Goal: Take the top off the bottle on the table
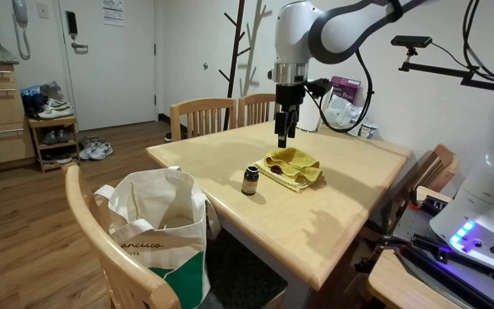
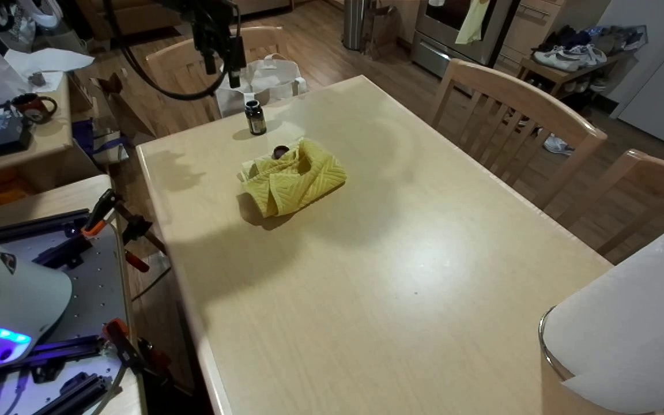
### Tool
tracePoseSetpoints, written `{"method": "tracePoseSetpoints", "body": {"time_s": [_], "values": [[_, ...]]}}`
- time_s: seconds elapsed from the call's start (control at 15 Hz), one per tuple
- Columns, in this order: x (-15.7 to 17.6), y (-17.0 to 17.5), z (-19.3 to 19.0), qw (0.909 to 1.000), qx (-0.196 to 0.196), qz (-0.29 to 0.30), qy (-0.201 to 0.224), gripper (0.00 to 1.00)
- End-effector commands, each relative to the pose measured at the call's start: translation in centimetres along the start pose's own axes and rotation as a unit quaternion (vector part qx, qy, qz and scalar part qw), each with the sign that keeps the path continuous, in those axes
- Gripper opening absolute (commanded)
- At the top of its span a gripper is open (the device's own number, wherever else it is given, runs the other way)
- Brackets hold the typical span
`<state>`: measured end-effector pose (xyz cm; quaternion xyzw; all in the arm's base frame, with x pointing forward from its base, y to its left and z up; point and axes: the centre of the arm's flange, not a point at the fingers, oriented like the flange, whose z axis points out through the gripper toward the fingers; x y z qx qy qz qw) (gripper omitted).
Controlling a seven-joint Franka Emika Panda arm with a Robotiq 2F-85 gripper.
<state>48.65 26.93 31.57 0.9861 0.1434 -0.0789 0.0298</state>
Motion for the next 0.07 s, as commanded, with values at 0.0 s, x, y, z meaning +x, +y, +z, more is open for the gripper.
{"method": "tracePoseSetpoints", "body": {"time_s": [0.0], "values": [[0.00,0.00,0.00,1.0000,0.000,0.000,0.000,0.99]]}}
